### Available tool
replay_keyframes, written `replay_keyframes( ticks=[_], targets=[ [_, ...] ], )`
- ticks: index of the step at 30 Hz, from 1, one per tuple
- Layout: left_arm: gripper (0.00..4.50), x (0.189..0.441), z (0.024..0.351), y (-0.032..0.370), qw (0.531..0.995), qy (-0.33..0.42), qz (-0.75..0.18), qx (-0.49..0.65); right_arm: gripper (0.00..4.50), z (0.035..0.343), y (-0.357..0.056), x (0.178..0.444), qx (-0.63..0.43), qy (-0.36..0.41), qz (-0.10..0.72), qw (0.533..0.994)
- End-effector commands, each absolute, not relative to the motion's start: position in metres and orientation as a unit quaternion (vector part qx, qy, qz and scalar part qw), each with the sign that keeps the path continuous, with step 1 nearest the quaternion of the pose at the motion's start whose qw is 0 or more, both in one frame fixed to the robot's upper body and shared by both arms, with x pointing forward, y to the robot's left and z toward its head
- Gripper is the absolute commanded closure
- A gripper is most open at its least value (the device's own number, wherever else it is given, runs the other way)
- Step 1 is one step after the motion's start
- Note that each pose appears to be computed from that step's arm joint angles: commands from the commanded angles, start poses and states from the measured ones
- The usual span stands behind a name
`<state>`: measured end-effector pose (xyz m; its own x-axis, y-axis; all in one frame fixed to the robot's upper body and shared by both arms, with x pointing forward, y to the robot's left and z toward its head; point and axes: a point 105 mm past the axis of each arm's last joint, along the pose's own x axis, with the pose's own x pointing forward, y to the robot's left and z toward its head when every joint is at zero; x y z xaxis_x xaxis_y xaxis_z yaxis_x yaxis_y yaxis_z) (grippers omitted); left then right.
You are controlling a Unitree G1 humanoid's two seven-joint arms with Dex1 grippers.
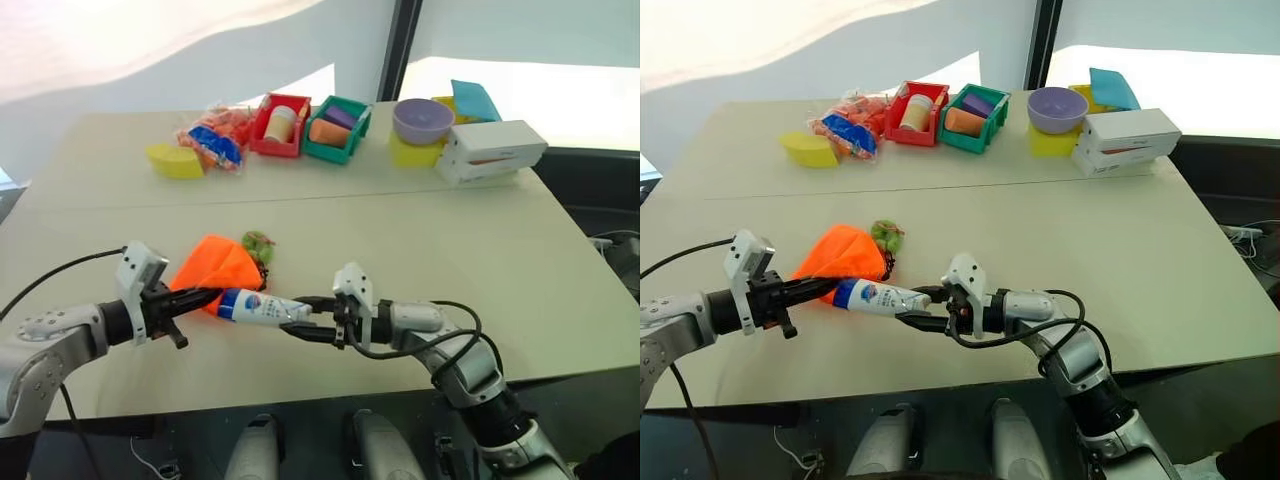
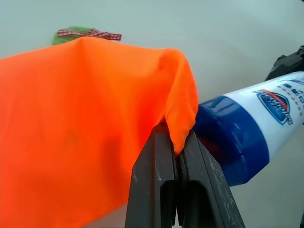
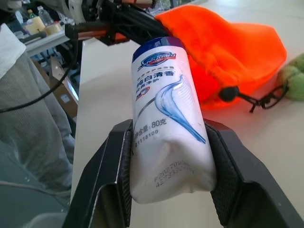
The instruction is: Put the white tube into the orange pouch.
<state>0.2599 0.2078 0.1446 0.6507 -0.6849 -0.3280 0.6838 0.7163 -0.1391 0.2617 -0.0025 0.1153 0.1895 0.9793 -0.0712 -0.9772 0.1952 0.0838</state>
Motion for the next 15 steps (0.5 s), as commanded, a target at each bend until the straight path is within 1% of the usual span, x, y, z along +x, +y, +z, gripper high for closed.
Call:
replay_keyframes(
  ticks=[1,15],
  targets=[
    [4.50,0.257,0.152,0.198,0.901,0.171,-0.398,0.008,2.86,0.123,0.001,0.269,0.011,0.029,0.621,0.783],
    [4.50,0.254,0.154,0.178,0.885,0.177,-0.431,0.021,2.86,0.119,0.005,0.287,-0.008,0.014,0.568,0.823]
  ],
)
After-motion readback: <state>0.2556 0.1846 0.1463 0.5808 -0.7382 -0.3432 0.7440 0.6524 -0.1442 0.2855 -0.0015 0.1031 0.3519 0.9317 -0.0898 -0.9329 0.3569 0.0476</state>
